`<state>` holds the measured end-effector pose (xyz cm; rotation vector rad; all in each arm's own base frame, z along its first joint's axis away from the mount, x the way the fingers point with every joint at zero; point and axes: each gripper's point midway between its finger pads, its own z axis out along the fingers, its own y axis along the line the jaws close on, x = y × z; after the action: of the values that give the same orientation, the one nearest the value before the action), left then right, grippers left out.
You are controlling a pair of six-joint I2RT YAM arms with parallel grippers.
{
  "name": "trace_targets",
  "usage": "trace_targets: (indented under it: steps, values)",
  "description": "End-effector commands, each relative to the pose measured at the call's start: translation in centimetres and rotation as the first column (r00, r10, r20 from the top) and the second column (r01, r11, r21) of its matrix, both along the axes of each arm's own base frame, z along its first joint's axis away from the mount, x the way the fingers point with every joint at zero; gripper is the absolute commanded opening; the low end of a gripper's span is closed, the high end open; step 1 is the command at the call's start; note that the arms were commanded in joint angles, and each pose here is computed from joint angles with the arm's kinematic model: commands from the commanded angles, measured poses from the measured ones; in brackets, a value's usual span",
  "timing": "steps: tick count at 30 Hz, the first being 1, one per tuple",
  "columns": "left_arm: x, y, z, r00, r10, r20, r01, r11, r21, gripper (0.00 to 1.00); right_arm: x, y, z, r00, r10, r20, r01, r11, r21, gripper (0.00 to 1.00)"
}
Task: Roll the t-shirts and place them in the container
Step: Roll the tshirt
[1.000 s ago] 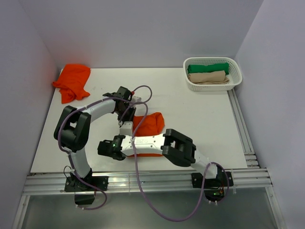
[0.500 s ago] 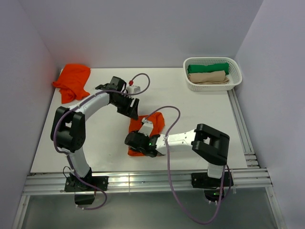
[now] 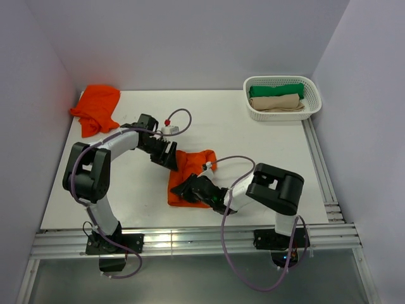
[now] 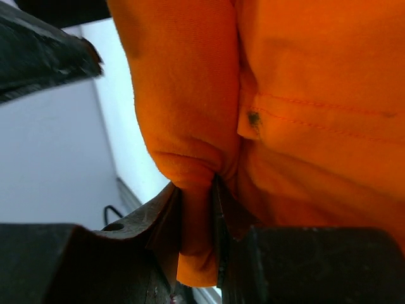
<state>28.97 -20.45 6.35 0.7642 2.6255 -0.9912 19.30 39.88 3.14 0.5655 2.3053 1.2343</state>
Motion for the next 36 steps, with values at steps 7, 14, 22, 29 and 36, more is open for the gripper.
trace_targets:
  steps: [7, 14, 22, 29, 36]
  values:
    - [1.1, -1.0, -3.0, 1.000, 0.023, -0.012, -0.024, 0.999, -0.029, 0.60, -1.6, -0.6, -2.1, 0.996, 0.014, -0.083, -0.008, 0.997, 0.081, 0.25]
    - [1.6, -0.9, -2.5, 0.996, 0.079, 0.034, -0.081, 0.994, 0.067, 0.40, -1.6, -1.8, -3.0, 0.996, -0.014, -0.090, 0.009, 0.998, -0.055, 0.27]
    - [1.1, -1.1, -2.0, 0.987, 0.067, 0.147, -0.107, 0.952, 0.287, 0.27, -0.7, -3.1, -1.5, 0.995, -0.093, -0.041, 0.058, 0.850, -0.523, 0.59]
    - [0.7, -0.9, -2.0, 0.983, 0.065, 0.173, -0.122, 0.932, 0.341, 0.27, -0.4, -2.6, 3.8, 0.990, -0.111, 0.092, 0.143, 0.668, -0.730, 0.66]
    - [0.3, -1.1, -2.9, 0.984, 0.054, 0.170, -0.116, 0.918, 0.380, 0.25, 0.6, -2.4, 5.5, 0.981, -0.088, 0.171, 0.192, 0.496, -0.847, 0.63]
